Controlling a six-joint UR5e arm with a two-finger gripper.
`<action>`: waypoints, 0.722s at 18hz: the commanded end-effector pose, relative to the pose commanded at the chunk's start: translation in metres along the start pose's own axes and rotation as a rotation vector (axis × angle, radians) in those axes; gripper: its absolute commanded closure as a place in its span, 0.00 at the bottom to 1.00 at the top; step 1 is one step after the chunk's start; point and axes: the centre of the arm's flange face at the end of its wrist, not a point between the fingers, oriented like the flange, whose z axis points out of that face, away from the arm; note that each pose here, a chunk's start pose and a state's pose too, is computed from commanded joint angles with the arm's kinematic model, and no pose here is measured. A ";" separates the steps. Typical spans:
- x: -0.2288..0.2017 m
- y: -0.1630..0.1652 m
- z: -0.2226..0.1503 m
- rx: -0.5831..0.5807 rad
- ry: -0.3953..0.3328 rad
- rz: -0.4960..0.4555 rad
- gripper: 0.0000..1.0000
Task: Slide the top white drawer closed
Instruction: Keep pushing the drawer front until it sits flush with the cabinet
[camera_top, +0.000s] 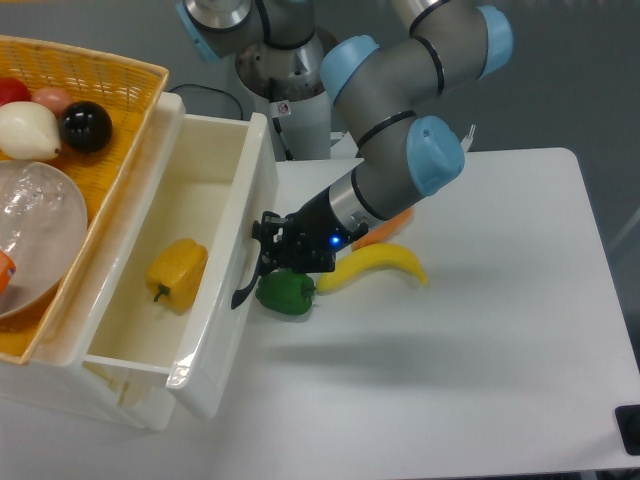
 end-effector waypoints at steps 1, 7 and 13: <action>0.002 0.000 0.001 -0.001 0.000 0.003 1.00; 0.002 -0.001 0.007 -0.005 0.001 -0.004 1.00; 0.002 -0.002 0.011 -0.012 0.004 -0.006 1.00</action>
